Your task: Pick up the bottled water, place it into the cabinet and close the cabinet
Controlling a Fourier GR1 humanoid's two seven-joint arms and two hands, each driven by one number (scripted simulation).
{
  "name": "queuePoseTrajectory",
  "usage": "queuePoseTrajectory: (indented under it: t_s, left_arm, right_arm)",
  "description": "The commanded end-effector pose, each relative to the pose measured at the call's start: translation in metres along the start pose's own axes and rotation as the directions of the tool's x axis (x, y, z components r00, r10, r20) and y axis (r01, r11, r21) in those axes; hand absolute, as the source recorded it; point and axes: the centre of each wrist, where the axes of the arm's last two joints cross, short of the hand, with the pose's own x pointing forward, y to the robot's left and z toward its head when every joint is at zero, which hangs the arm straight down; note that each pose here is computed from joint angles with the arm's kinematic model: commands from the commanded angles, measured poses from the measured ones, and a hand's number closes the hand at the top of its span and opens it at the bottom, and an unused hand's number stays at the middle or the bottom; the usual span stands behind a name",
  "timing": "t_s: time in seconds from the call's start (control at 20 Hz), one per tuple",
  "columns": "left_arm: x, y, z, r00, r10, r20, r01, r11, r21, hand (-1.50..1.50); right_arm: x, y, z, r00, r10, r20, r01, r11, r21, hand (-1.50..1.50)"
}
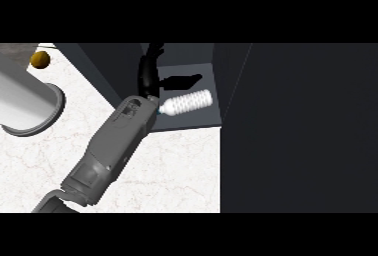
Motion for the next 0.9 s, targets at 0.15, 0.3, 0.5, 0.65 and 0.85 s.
queuePoseTrajectory:
  t_s: [0.15,0.3,0.5,0.65,0.85]
  left_arm:
    - [0.019,-0.014,-0.013,0.994,0.074,0.077,-0.068,0.995,-0.075,-1.50]
    - [0.019,-0.013,-0.014,0.977,0.154,0.149,-0.142,0.986,-0.084,-1.50]
    - [0.015,-0.016,-0.010,0.965,0.190,0.178,-0.165,0.975,-0.146,-1.50]
    - [0.017,-0.017,-0.013,0.959,0.211,0.190,-0.189,0.974,-0.127,-1.50]
    - [0.020,-0.022,-0.006,0.950,0.252,0.185,-0.230,0.964,-0.136,-1.50]
  right_arm:
    - [0.019,0.013,-0.013,0.999,-0.008,0.035,0.007,0.999,0.033,-1.50]
    - [0.016,0.013,-0.008,0.999,-0.024,0.034,0.023,0.999,0.023,-1.50]
    - [0.022,0.014,-0.009,0.999,-0.003,0.044,0.003,1.000,0.000,-1.50]
    - [0.021,0.021,-0.012,0.998,-0.003,0.060,0.003,1.000,0.001,-1.50]
    - [0.025,0.017,-0.018,0.999,-0.004,0.033,0.004,1.000,-0.004,-1.50]
